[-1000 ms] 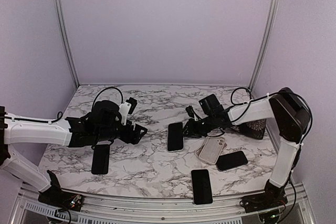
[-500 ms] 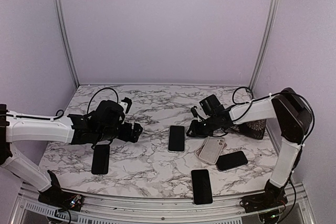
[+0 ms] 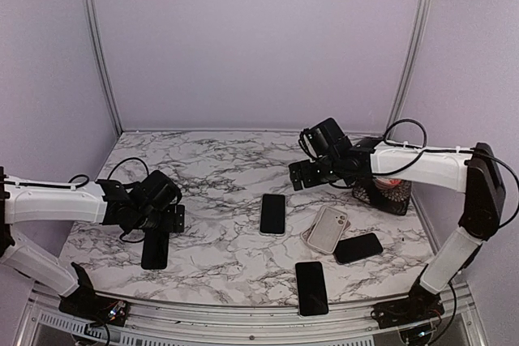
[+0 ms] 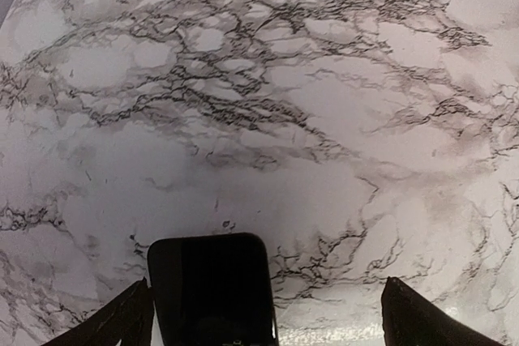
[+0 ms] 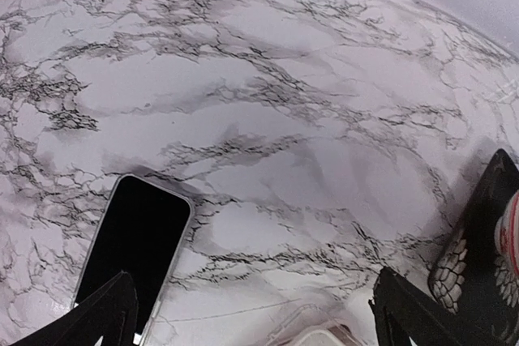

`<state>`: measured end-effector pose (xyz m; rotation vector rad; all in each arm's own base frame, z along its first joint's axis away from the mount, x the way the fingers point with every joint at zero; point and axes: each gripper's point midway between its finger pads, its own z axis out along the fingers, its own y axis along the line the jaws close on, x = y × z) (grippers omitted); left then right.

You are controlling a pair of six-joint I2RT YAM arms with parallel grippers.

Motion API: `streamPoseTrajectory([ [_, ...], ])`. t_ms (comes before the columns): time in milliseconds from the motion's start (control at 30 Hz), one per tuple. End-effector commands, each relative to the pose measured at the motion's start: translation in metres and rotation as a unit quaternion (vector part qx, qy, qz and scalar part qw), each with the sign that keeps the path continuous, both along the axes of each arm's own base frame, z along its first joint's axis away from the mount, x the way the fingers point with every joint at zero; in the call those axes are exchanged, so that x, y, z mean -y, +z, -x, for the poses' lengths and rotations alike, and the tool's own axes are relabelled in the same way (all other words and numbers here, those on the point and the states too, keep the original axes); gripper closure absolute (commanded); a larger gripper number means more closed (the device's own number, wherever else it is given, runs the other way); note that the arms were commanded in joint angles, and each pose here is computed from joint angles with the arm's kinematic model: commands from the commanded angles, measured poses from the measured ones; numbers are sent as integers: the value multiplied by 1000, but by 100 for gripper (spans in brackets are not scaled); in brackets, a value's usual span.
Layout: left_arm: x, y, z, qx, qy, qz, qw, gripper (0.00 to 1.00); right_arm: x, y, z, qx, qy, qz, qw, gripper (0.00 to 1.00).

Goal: Put the phone into the phone case
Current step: Pick up the phone case from the phone case.

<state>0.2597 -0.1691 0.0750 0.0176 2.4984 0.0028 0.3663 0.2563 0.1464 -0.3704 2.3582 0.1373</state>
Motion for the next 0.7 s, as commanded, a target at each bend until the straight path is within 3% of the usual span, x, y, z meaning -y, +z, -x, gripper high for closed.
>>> streamPoseTrajectory([
  [0,-29,-10,21,-30,50,-12,998,1,48,-4,18,-4,-40,86,995,1],
  [133,-25,12,9,5,56,-3,998,1,71,-23,44,-41,-56,100,993,2],
  [200,-20,31,-2,32,53,1,998,1,87,-35,56,-62,-75,119,988,7],
  [333,-17,63,-21,81,55,-8,995,1,111,-50,73,-99,-100,96,985,39],
  [400,-15,66,-26,87,51,-19,995,1,114,-53,78,-108,-105,67,986,44],
  [567,-1,61,-36,80,34,-30,996,1,103,-59,78,-122,-102,3,987,46],
  [667,6,56,-41,72,26,-37,996,1,101,-68,80,-137,-106,-2,985,46],
])
